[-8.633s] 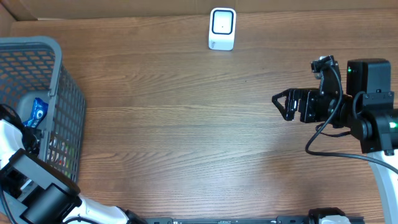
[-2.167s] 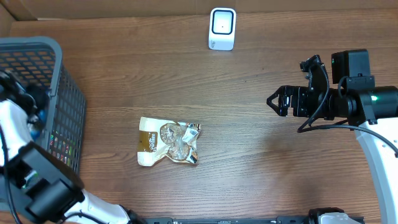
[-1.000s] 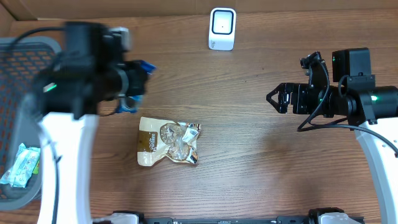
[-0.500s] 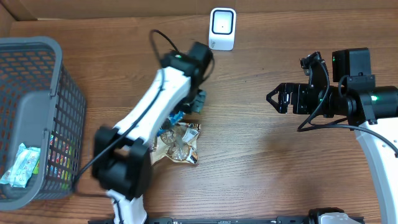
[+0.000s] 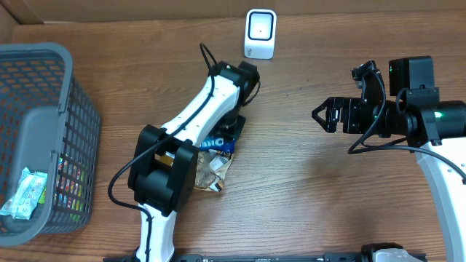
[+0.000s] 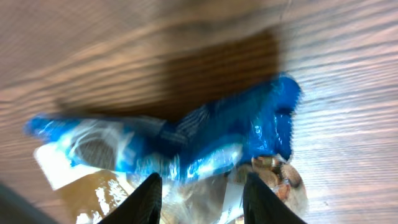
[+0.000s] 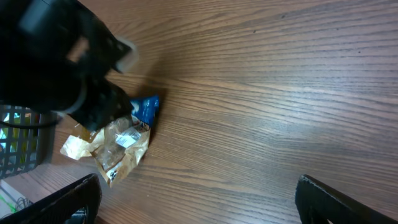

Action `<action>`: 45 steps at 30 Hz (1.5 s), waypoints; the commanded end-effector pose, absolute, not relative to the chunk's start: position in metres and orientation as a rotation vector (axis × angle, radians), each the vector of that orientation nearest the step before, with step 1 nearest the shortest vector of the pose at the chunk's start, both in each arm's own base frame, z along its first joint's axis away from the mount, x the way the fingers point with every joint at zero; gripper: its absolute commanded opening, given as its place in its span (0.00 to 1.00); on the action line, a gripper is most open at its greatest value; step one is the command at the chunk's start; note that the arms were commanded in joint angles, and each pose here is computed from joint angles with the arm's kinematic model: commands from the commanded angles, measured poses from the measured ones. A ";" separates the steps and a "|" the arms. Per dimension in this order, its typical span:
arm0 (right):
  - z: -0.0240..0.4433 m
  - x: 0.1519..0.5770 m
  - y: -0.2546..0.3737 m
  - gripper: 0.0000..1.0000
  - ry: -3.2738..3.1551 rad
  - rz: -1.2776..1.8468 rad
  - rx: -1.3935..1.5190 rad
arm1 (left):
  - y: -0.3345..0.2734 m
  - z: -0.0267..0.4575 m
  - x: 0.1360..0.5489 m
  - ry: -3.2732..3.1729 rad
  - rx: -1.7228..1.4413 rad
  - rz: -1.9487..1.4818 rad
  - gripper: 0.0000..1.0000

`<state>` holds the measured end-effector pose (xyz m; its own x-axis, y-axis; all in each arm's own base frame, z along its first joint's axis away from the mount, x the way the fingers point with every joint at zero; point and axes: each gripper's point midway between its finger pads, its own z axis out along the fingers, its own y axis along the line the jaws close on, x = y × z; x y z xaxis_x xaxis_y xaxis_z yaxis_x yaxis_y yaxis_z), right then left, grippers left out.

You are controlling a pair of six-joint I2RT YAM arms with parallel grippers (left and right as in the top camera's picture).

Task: Scan the item barcode
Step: 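Carry the Oreo pack out and release it onto the bread bag, then reach the left gripper into the basket and grasp the Haribo bag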

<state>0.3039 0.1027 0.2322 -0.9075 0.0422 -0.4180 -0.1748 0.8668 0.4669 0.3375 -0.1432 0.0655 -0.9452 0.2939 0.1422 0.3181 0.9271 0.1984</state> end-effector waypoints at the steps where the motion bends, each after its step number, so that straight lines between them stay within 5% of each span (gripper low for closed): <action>1: 0.236 0.305 0.106 1.00 2.602 0.719 -0.108 | -0.154 0.114 0.372 -3.129 -0.436 -0.238 0.34; 11: 0.236 0.305 0.106 1.00 2.602 0.719 -0.109 | -0.120 0.272 0.413 -3.483 -0.111 0.069 0.35; 18: 0.236 0.305 0.106 1.00 2.602 0.719 -0.109 | -0.049 0.362 0.383 -3.708 0.202 0.157 0.38; 20: 0.236 0.305 0.106 1.00 2.601 0.719 -0.109 | -0.020 0.383 0.364 -3.756 0.333 0.096 0.51; 21: 0.236 0.305 0.106 1.00 2.602 0.719 -0.109 | 0.008 0.391 0.349 -3.765 0.470 -0.034 0.69; 23: 0.236 0.305 0.106 1.00 2.602 0.719 -0.109 | 0.053 0.392 0.324 -3.705 0.743 -0.249 0.79; 31: 0.236 0.305 0.106 1.00 2.602 0.719 -0.109 | 0.194 0.326 0.226 -3.077 1.727 -0.383 0.82; 38: 0.236 0.305 0.106 1.00 2.602 0.719 -0.109 | 0.245 0.283 0.215 -2.936 2.028 -0.094 0.83; 41: 0.236 0.305 0.106 1.00 2.601 0.719 -0.110 | 0.255 0.256 0.215 -2.876 2.082 -0.064 0.97; 45: 0.236 0.305 0.106 1.00 2.601 0.719 -0.109 | 0.254 0.216 0.215 -2.818 2.058 -0.028 0.97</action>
